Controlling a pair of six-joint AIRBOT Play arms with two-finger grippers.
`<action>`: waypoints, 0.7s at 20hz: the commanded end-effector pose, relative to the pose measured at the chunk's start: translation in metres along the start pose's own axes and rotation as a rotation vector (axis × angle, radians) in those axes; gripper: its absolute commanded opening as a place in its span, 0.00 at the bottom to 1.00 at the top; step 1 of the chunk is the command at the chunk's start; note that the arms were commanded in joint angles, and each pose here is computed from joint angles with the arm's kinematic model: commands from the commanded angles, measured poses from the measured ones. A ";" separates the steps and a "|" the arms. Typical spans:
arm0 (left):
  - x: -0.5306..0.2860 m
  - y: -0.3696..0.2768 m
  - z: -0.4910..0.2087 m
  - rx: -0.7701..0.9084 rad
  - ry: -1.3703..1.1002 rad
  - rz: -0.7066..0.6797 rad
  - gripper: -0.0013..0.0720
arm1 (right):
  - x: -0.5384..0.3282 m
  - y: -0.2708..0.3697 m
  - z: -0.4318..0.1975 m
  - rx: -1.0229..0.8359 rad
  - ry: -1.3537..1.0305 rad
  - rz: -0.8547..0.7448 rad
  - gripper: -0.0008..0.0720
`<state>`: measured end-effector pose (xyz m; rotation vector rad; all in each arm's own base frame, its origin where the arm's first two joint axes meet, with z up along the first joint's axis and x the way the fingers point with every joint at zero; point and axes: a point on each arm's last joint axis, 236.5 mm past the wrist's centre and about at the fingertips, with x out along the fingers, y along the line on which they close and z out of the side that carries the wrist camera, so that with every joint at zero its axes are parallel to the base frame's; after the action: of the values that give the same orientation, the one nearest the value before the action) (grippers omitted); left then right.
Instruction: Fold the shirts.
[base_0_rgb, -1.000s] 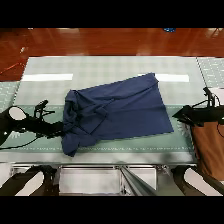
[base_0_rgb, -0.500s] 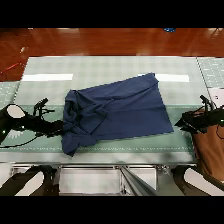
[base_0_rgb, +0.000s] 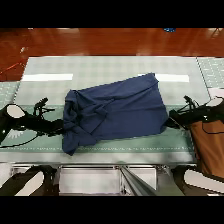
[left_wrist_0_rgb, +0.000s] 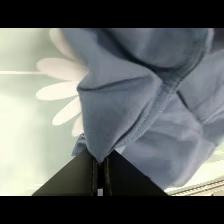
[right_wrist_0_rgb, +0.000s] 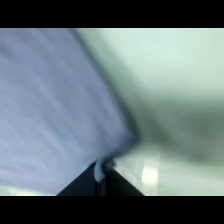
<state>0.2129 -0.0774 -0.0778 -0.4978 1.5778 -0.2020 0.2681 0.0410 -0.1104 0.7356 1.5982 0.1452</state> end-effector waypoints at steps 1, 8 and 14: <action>-0.020 -0.013 0.025 -0.001 -0.078 -0.037 0.05 | -0.008 0.059 0.021 -0.116 -0.049 0.117 0.05; -0.226 -0.123 0.130 0.149 -0.619 -0.334 0.05 | -0.235 0.208 0.077 -0.519 -0.604 0.155 0.04; -0.407 -0.193 0.104 0.368 -1.040 -0.364 0.05 | -0.419 0.289 0.002 -0.750 -1.073 0.093 0.04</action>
<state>0.3686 -0.0563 0.2740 -0.5382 0.6220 -0.3956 0.4054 0.0462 0.3003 0.2905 0.6037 0.3642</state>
